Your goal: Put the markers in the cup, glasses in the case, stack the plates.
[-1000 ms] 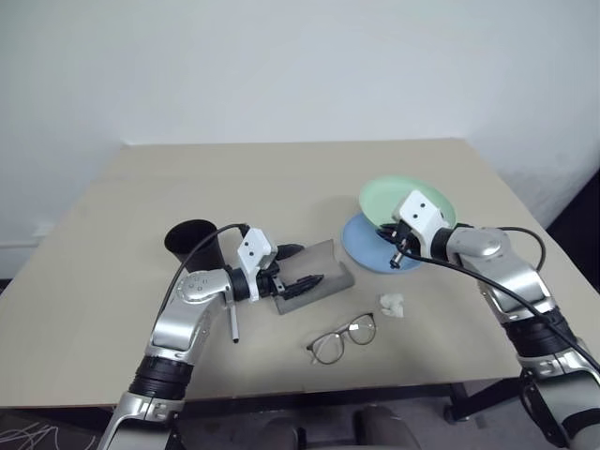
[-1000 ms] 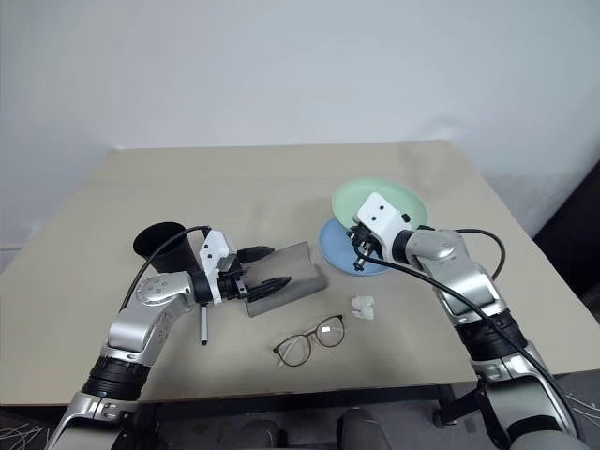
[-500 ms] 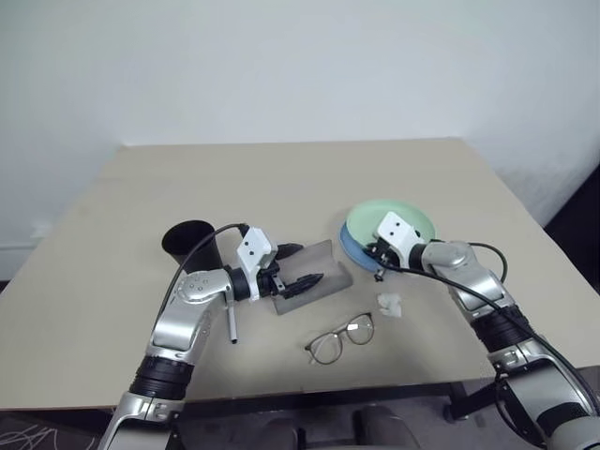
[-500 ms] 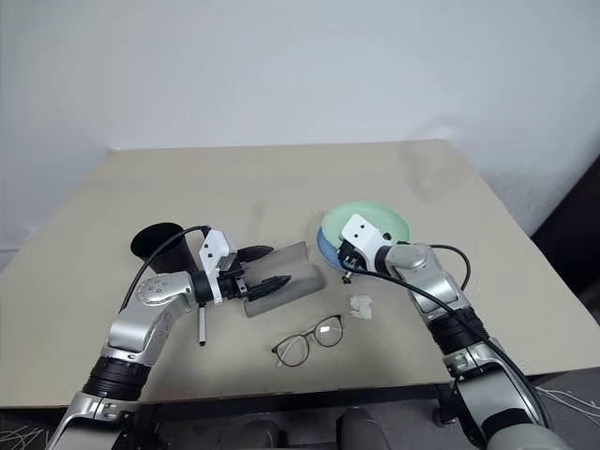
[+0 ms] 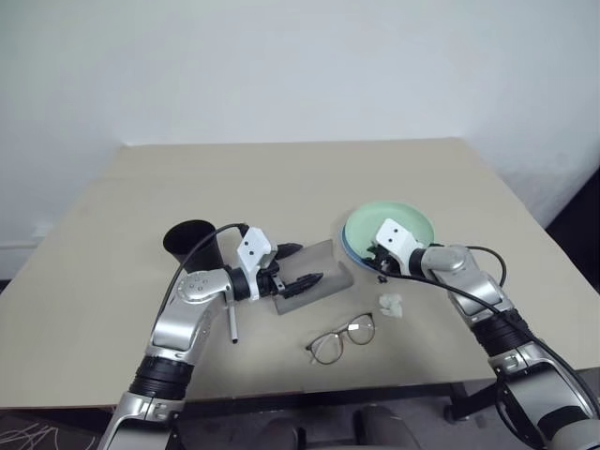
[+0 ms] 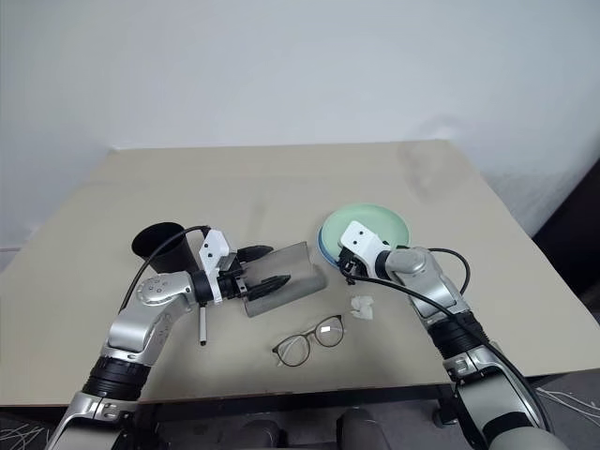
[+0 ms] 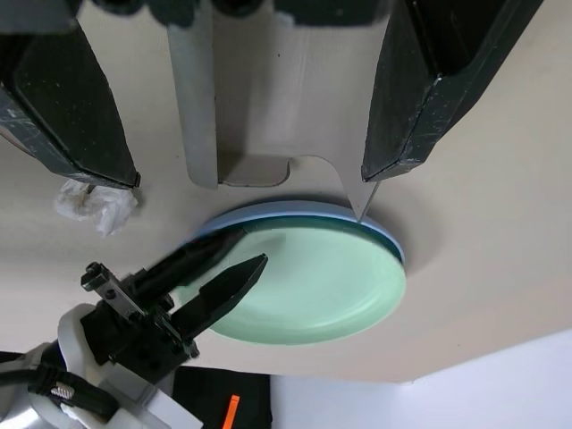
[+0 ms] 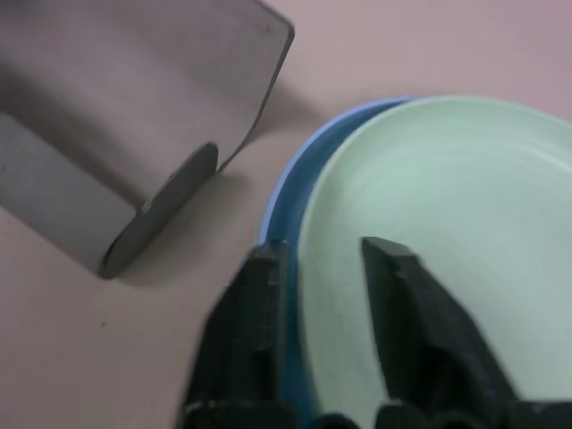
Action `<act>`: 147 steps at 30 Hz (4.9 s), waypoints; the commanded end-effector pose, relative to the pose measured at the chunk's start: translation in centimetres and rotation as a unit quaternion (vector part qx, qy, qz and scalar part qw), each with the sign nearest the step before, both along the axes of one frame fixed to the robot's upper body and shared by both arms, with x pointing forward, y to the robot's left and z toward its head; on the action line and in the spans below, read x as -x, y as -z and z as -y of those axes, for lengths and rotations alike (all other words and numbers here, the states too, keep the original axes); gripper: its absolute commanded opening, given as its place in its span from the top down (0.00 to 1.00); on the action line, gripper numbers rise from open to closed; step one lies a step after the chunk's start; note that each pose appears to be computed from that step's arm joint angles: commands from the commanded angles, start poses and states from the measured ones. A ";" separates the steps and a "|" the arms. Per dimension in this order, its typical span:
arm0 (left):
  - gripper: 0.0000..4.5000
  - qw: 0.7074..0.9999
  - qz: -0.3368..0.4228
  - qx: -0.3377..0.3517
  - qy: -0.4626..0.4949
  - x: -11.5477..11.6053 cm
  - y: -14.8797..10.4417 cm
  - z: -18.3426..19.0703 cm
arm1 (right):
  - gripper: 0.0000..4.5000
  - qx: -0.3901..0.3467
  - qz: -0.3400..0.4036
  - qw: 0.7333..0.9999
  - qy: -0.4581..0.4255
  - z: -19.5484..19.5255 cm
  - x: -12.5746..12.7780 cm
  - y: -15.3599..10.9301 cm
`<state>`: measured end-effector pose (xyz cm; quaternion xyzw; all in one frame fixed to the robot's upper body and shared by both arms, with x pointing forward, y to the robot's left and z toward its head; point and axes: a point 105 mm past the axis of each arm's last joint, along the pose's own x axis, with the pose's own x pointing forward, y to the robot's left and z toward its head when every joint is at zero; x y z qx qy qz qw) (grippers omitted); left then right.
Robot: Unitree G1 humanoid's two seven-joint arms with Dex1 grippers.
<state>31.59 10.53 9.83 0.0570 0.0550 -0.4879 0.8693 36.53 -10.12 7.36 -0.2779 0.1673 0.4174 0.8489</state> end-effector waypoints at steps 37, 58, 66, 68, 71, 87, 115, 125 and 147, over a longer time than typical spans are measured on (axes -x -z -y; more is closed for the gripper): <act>0.06 1.000 0.026 0.004 0.013 0.2 -1.3 0.6 | 0.47 -0.048 -0.096 0.992 0.063 3.2 7.4 -0.5; 0.06 1.000 0.026 0.001 0.006 0.3 -1.2 0.3 | 0.99 -0.029 -0.082 0.994 0.060 4.1 6.9 -1.1; 0.06 1.000 0.025 -0.003 0.003 0.1 -1.1 0.1 | 0.99 -0.069 0.043 0.996 0.047 2.6 2.8 -8.5; 0.06 1.000 0.025 -0.004 0.003 0.0 -1.0 0.1 | 0.99 -0.060 0.060 0.994 0.068 2.8 0.9 -8.8; 0.06 1.000 0.026 -0.003 0.006 -0.1 -1.0 0.4 | 0.99 -0.046 0.063 0.993 0.092 3.1 -1.7 -7.7; 0.06 1.000 0.029 -0.003 0.000 0.1 -1.1 0.3 | 0.27 -0.034 0.050 0.994 0.088 3.1 -3.9 -4.3; 0.06 0.995 0.017 -0.061 0.078 -1.0 -2.1 -0.5 | 0.12 0.011 -0.031 0.978 -0.206 1.1 10.4 -5.9; 0.06 0.984 -0.023 -0.110 0.138 0.0 -1.5 -0.6 | 0.12 0.015 -0.008 0.982 -0.186 1.2 9.0 -5.8; 0.06 0.934 -0.131 -0.181 0.278 5.1 -0.6 4.9 | 0.12 -0.008 0.022 0.996 -0.085 3.0 7.7 -5.0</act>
